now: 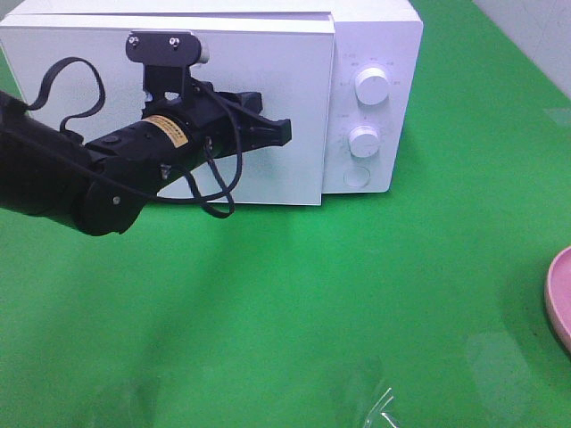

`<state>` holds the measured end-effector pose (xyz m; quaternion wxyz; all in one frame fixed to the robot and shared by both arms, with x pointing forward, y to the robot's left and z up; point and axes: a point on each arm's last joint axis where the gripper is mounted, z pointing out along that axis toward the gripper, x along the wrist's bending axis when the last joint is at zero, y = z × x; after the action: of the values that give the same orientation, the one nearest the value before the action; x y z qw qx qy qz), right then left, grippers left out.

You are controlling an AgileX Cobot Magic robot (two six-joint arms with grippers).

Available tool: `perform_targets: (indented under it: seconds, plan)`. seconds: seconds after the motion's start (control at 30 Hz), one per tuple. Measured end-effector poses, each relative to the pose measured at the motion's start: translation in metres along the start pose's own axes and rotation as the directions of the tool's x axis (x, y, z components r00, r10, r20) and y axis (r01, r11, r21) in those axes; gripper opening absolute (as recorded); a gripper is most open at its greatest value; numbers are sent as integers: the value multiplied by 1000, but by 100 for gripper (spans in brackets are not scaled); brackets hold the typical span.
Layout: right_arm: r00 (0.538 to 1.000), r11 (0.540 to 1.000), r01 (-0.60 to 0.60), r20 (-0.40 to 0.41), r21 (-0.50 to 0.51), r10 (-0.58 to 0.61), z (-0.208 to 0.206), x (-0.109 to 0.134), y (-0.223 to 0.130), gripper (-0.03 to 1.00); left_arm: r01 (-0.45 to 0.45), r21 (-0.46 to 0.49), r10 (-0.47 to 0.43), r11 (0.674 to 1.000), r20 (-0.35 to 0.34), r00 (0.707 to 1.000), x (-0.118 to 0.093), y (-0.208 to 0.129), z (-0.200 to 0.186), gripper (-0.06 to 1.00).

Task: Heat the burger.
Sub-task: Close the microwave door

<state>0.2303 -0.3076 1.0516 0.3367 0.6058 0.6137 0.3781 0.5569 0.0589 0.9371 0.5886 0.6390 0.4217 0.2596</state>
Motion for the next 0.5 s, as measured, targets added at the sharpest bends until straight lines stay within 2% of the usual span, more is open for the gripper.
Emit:
perform_targets:
  seconds: [0.5]
  plan:
    - [1000, 1000, 0, 0, 0, 0, 0, 0, 0, 74, -62, 40, 61, 997, 32, 998, -13, -4, 33, 0]
